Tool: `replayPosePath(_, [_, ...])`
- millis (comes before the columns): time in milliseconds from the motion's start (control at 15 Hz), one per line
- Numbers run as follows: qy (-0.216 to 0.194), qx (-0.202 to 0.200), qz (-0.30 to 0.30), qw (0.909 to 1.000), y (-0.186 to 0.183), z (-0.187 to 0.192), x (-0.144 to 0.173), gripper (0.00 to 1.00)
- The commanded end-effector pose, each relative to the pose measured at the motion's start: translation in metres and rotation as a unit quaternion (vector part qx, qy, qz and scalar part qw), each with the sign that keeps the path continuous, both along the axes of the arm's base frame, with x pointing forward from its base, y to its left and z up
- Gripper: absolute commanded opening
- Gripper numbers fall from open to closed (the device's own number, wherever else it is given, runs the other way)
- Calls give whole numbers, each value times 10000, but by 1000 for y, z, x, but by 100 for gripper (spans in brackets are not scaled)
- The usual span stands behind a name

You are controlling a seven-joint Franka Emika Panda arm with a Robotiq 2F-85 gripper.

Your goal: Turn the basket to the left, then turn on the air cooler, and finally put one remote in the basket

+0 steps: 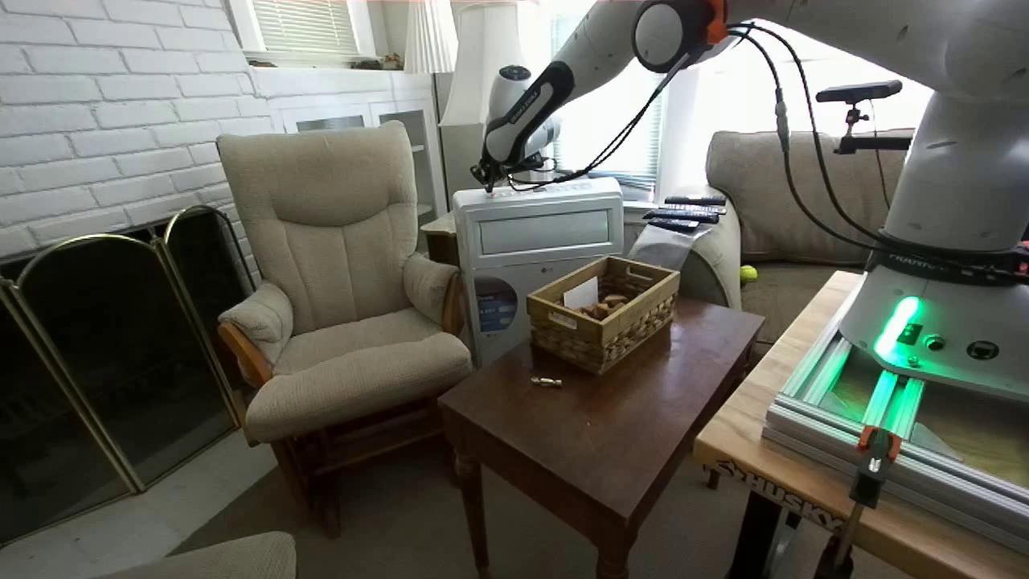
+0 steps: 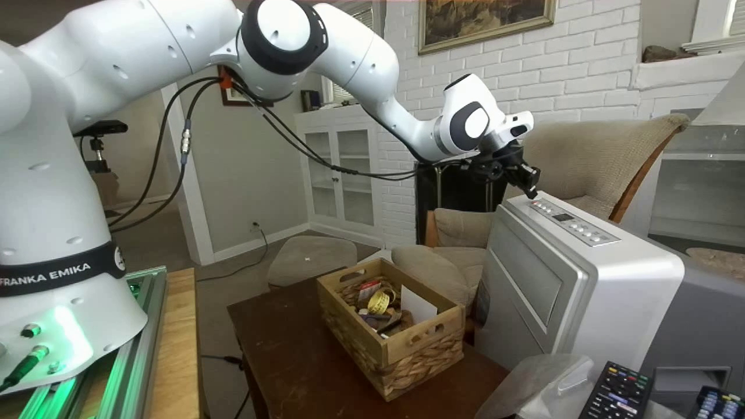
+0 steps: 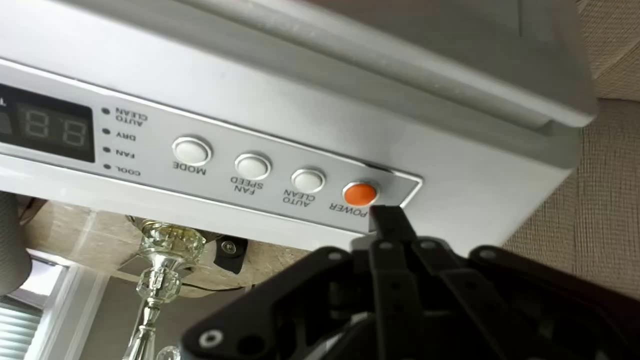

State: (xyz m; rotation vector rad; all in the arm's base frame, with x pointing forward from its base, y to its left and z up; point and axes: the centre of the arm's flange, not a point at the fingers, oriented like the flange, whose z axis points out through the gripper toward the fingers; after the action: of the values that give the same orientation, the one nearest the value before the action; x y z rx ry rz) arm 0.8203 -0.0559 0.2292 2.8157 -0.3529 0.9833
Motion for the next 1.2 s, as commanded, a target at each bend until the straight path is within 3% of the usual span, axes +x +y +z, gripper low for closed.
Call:
replayPosePath(0, [-121,-31,-159,9998,0,-7,18,0])
replayPosePath(1133, [235,-230,-285,9991,5,-16,19,0])
